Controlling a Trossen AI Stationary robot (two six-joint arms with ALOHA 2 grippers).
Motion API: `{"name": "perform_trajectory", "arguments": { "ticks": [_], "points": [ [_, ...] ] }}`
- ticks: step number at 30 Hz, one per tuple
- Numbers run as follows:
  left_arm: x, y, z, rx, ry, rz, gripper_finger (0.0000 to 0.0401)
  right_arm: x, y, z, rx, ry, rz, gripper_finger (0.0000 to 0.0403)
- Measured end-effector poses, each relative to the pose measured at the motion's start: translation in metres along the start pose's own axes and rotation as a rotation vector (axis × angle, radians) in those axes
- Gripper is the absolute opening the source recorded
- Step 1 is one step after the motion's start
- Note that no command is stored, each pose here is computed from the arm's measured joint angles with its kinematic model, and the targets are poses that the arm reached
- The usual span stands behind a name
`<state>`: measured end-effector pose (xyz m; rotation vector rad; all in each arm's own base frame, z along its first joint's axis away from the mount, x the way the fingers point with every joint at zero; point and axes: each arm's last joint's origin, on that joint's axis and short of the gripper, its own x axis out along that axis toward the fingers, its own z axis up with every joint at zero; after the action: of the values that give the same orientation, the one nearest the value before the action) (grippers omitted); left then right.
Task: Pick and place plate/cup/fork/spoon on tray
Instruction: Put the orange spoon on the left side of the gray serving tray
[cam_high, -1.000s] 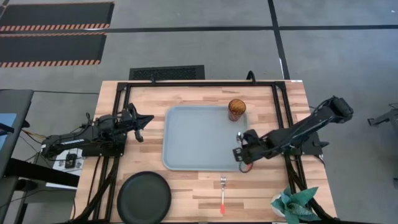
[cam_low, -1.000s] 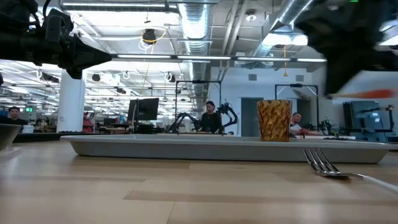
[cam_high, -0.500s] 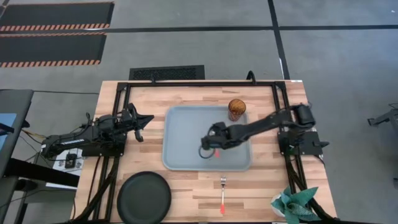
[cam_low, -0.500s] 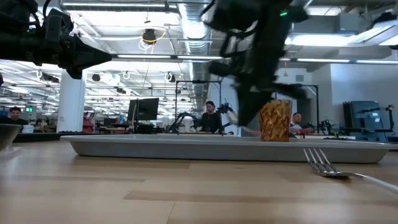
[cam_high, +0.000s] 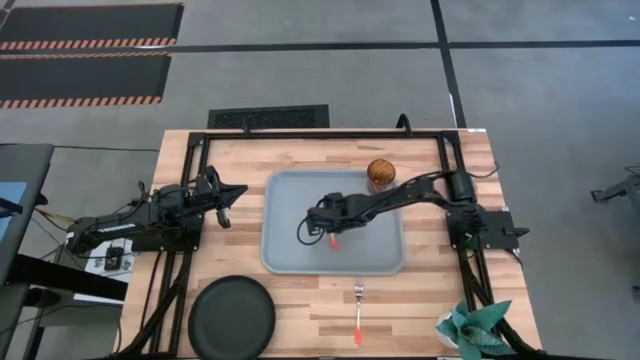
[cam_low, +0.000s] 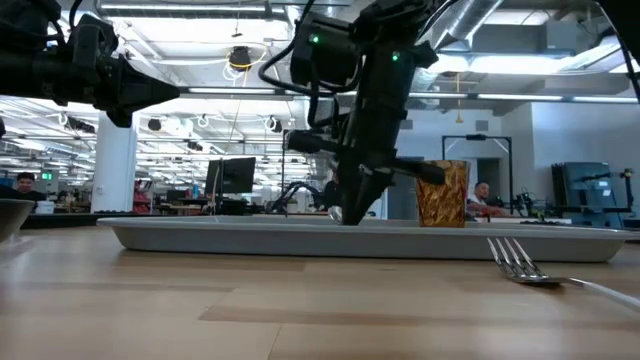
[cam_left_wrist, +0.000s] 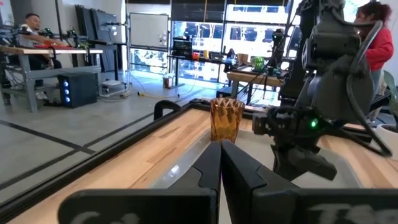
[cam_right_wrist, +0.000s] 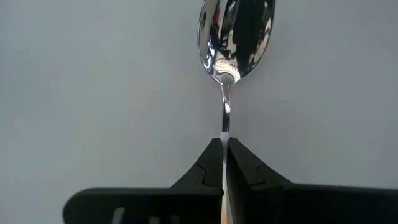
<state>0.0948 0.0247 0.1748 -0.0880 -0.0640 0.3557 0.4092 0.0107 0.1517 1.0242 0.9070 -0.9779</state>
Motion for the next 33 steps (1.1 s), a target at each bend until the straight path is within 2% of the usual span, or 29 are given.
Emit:
{"name": "perform_trajectory", "arguments": {
  "ticks": [10,14,17,20,25,27,33],
  "points": [
    [0.0,0.0,0.0,0.0,0.003,0.0,0.0,0.0,0.0,0.0,-0.042,-0.029,-0.004,0.009],
    [0.0,0.0,0.0,-0.026,0.004,0.0,0.0,-0.003,0.0,0.003,-0.119,-0.042,-0.004,0.0115],
    [0.0,0.0,0.0,-0.036,0.002,0.0,0.0,-0.017,0.001,0.008,-0.218,-0.052,0.025,0.0122],
    [0.0,0.0,0.001,-0.051,-0.006,-0.002,0.0,-0.043,0.005,0.007,-0.362,-0.089,0.089,0.01],
    [0.0,-0.001,0.0,-0.079,0.001,-0.047,0.0,-0.085,0.007,-0.027,-0.718,-0.175,0.192,0.0016],
    [0.001,-0.002,0.001,-0.081,0.002,-0.054,0.0,-0.092,0.001,-0.038,-0.835,-0.194,0.237,0.0012],
    [0.006,-0.002,-0.003,-0.087,0.044,-0.048,0.0,-0.094,-0.033,-0.045,-0.959,-0.319,0.432,0.0007]
  ]
}}
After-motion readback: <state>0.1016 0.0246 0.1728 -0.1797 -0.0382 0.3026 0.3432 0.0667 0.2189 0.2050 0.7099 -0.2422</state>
